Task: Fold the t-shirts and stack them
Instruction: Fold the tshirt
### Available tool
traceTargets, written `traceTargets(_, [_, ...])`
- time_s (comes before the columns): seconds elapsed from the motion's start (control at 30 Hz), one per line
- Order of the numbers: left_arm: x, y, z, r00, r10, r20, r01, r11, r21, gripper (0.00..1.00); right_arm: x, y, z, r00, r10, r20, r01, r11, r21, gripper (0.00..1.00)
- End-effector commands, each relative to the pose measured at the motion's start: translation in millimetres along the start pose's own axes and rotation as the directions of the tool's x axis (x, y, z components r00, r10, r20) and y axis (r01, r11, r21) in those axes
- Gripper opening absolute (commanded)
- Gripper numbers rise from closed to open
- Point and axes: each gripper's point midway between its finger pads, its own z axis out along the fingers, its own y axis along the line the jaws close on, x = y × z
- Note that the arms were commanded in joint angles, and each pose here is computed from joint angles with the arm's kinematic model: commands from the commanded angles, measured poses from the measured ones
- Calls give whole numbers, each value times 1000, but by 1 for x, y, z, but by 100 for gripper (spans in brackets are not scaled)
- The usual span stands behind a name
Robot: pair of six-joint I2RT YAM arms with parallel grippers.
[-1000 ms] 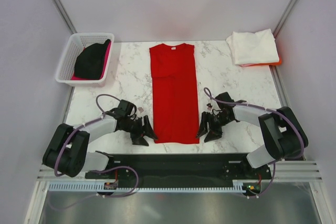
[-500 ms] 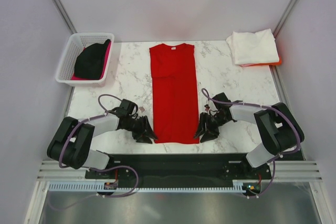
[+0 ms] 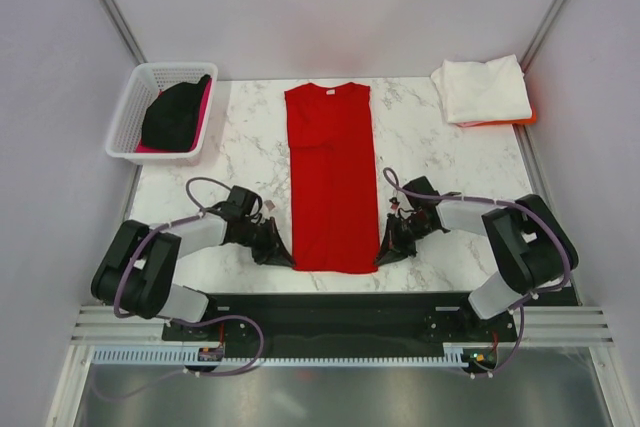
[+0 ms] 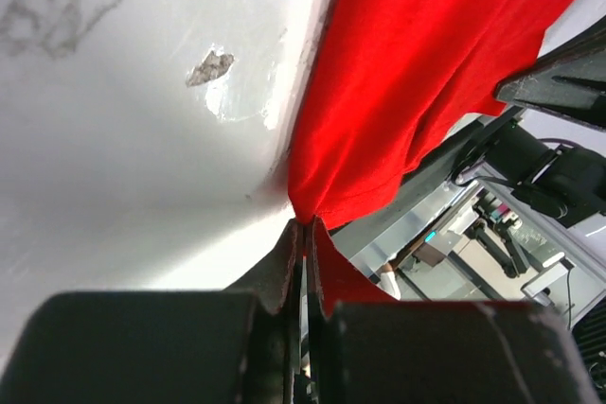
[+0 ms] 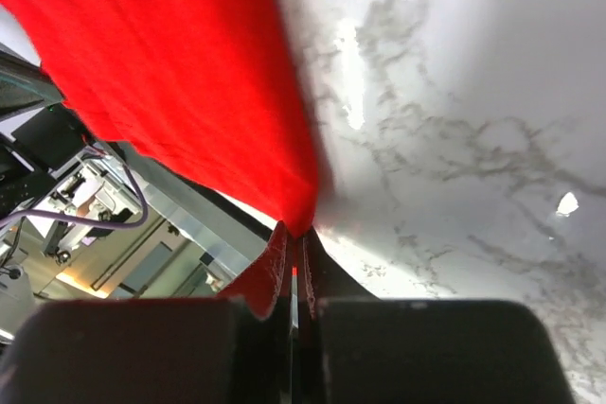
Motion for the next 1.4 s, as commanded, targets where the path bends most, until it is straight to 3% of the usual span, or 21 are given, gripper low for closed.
traceTargets(0.0, [-15, -12, -16, 996, 62, 70, -64, 998, 20, 2, -12, 19, -12, 994, -76, 74, 80, 995, -51, 0])
traceTargets(0.27, [-59, -55, -62, 963, 157, 221, -183, 978, 100, 2, -42, 79, -64, 947, -233, 223, 269, 952, -145, 0])
traceTargets(0.57, [-136, -109, -106, 883, 227, 410, -298, 947, 117, 2, -141, 112, -115, 888, -193, 417, 284, 944, -166, 0])
traceTargets(1.3, [-255, -124, -79, 838, 309, 449, -359, 933, 28, 2, -267, 125, -86, 851, -242, 466, 337, 932, -130, 0])
traceTargets(1.37, [-267, -123, -79, 829, 317, 460, -354, 935, -6, 4, -284, 129, -89, 831, -254, 494, 351, 930, -113, 10])
